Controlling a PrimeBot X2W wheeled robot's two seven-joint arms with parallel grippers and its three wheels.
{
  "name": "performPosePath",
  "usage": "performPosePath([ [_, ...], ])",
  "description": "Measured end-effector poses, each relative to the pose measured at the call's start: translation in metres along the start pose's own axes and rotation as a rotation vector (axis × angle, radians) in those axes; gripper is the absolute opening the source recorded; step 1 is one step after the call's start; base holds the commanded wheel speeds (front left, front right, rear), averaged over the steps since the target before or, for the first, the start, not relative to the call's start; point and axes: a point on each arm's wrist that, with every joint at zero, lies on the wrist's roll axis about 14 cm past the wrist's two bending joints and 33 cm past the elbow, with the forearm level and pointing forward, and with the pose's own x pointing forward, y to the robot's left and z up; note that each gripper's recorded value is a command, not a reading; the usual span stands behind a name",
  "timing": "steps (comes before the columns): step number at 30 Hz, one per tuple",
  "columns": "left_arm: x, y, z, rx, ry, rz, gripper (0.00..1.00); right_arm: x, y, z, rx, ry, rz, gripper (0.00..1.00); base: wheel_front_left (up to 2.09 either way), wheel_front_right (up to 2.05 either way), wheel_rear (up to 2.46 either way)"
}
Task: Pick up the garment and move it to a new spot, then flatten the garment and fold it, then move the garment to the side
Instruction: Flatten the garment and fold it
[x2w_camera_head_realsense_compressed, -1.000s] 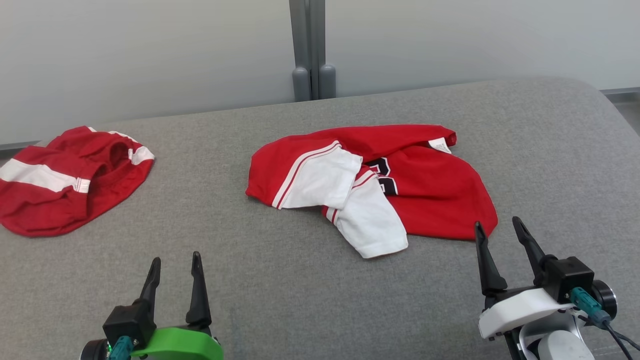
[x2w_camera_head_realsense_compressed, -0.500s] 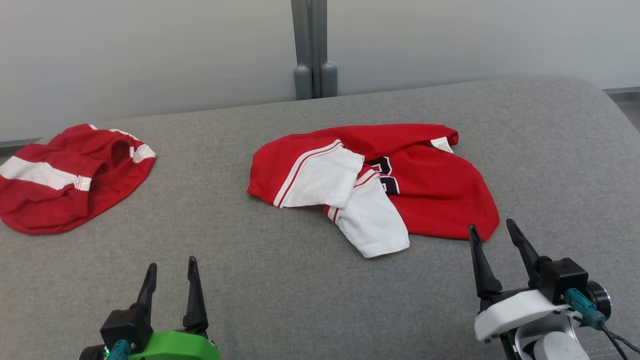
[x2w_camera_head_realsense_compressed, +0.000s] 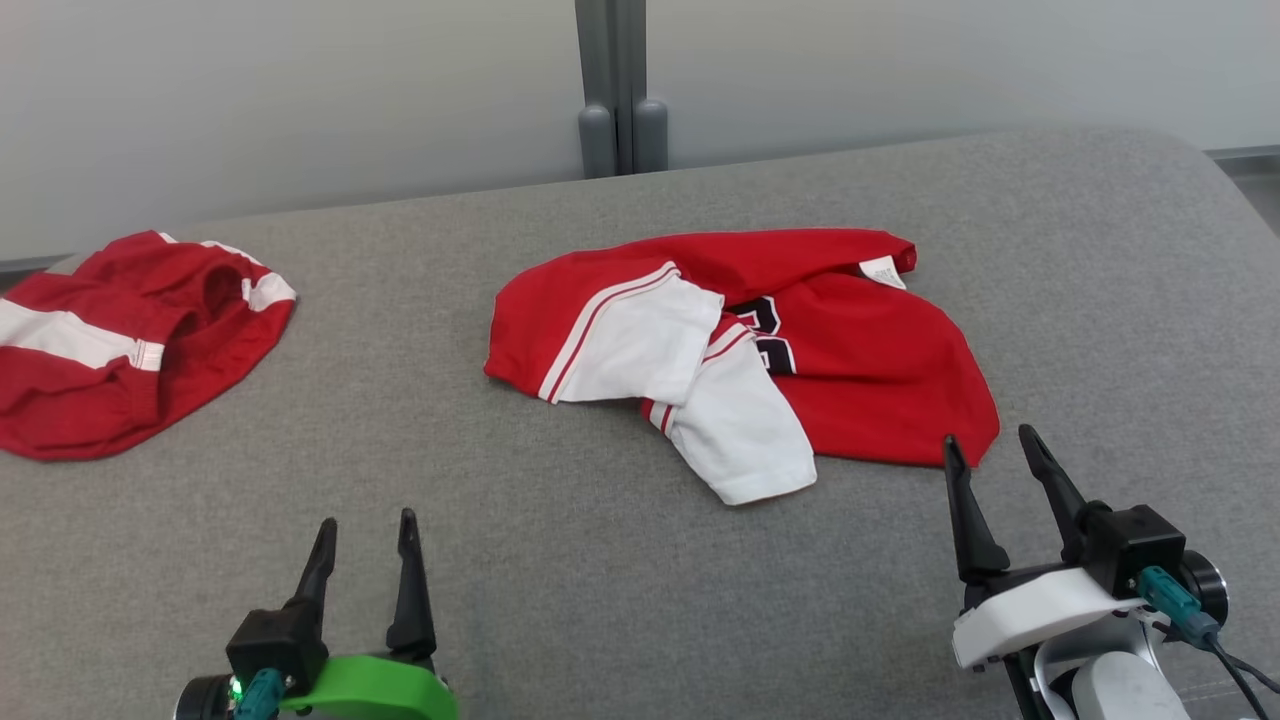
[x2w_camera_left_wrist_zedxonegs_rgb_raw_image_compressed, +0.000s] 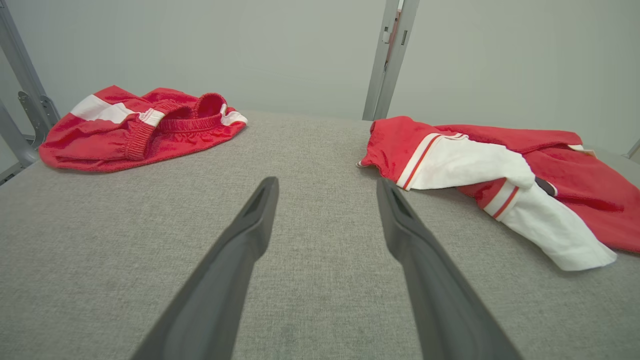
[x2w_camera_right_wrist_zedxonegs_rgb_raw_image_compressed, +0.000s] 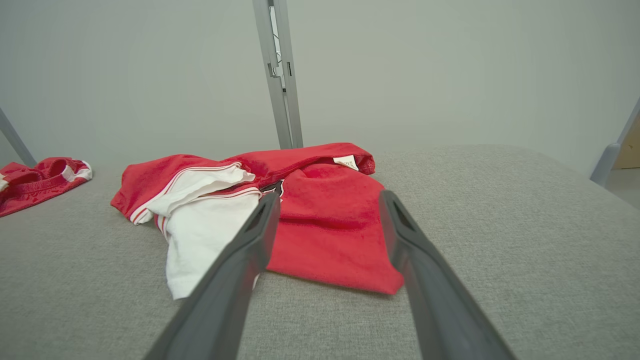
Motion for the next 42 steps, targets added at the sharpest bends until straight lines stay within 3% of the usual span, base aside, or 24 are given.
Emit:
performPosePath([
  [10,0.051,-0.072,-0.003,0.068,0.004,-0.259,1.0,0.02,-0.012,-0.008,-0.012,0.019,-0.025,1.0,0.0,0.0,0.0],
  [19,0.082,-0.133,-0.058,0.129,0.173,-0.48,1.0,0.028,-0.033,-0.026,-0.011,0.065,-0.083,1.0,0.0,0.0,0.0],
  [27,0.075,-0.164,-0.107,0.054,0.348,-0.567,1.0,0.019,-0.056,-0.036,-0.012,0.102,-0.151,1.0,0.0,0.0,0.0],
  [33,0.085,-0.171,-0.125,0.073,0.405,-0.552,1.0,0.009,-0.066,-0.039,-0.016,0.117,-0.187,1.0,0.0,0.0,0.0],
  [34,0.085,-0.173,-0.126,0.072,0.408,-0.555,0.94,0.008,-0.067,-0.038,-0.017,0.117,-0.191,1.0,0.0,0.0,0.0],
  [35,0.086,-0.174,-0.127,0.072,0.409,-0.555,0.45,0.007,-0.069,-0.038,-0.018,0.117,-0.196,1.0,0.0,0.0,0.0],
  [36,0.087,-0.175,-0.127,0.07,0.41,-0.555,0.25,0.006,-0.07,-0.037,-0.019,0.116,-0.199,1.0,0.0,0.0,0.0],
  [37,0.086,-0.177,-0.126,0.065,0.406,-0.559,0.0,0.005,-0.071,-0.037,-0.019,0.115,-0.202,1.0,0.0,0.0,0.0],
  [42,0.083,-0.183,-0.116,0.064,0.365,-0.578,0.0,0.001,-0.073,-0.033,-0.018,0.106,-0.213,1.0,0.0,0.0,0.0],
])
